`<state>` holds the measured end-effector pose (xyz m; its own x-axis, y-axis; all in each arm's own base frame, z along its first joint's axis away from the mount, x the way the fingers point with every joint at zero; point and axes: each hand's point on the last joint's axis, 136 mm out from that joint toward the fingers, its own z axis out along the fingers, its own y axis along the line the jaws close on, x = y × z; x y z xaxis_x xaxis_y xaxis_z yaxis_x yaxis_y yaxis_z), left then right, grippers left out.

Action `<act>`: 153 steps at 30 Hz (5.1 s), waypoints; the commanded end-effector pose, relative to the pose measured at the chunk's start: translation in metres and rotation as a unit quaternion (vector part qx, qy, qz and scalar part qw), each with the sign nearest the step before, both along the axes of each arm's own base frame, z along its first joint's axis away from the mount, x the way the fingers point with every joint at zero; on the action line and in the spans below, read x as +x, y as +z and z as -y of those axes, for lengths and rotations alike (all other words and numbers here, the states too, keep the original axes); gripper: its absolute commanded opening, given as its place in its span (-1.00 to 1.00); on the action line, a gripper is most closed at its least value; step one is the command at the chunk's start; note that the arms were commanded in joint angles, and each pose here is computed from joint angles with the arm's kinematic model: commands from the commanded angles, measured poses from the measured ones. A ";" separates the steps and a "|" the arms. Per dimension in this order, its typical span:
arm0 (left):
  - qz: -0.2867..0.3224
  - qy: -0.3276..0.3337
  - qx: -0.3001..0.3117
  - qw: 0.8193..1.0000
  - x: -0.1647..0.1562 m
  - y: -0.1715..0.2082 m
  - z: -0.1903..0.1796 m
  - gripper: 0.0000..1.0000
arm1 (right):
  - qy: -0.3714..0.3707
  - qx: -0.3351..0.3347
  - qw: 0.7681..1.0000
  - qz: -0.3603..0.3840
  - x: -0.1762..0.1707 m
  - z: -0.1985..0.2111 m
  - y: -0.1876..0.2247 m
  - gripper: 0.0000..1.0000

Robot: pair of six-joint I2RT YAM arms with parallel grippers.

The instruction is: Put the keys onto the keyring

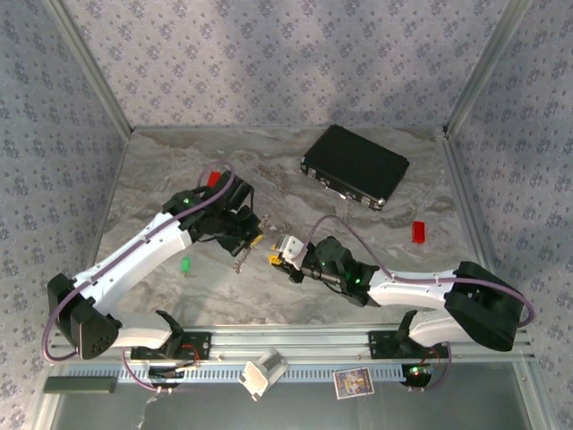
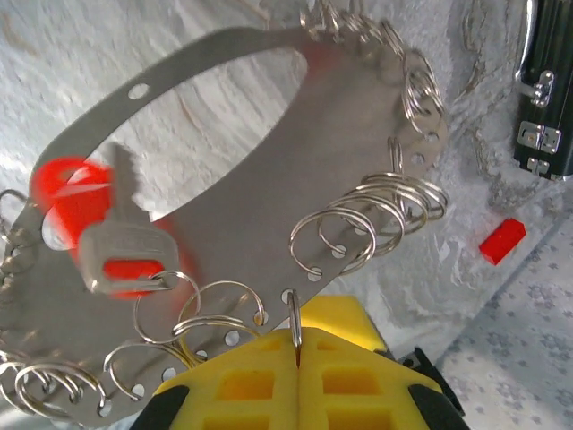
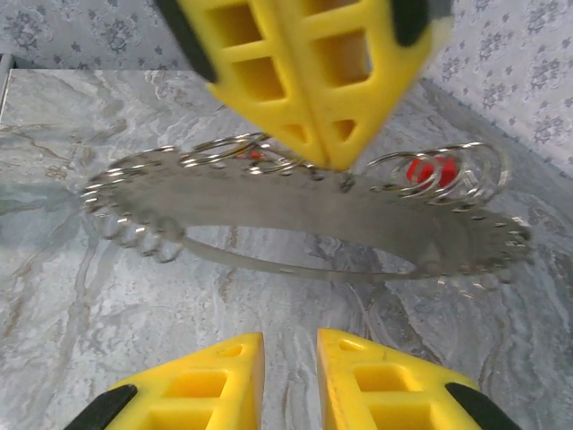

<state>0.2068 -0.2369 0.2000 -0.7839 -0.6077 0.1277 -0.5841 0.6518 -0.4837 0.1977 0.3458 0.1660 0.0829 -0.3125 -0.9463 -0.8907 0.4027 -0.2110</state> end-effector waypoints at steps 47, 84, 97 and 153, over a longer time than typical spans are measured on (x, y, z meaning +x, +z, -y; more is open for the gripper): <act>-0.119 0.102 -0.104 0.982 -0.033 -0.015 0.005 -1.00 | 0.043 0.041 0.995 0.075 -0.004 -0.031 0.023 -0.80; 0.630 -0.475 0.173 0.590 -0.002 0.015 -0.030 -0.27 | 0.110 -0.052 0.992 -0.017 -0.025 0.002 -0.005 -1.00; 0.648 -0.625 0.091 0.425 -0.049 -0.004 0.029 -0.50 | 0.146 -0.118 0.982 -0.028 -0.041 0.021 0.002 -1.00; 0.676 -0.367 0.239 0.592 0.002 0.016 -0.050 -1.00 | -0.209 -0.009 0.962 -0.175 0.064 0.097 0.001 -0.08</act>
<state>0.1877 -0.2163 0.1971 -0.0226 0.3361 -0.9416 0.7977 0.5738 0.1857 0.2391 0.2536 0.1647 -0.2496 -0.3268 -0.9115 -0.7752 0.6315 -0.0142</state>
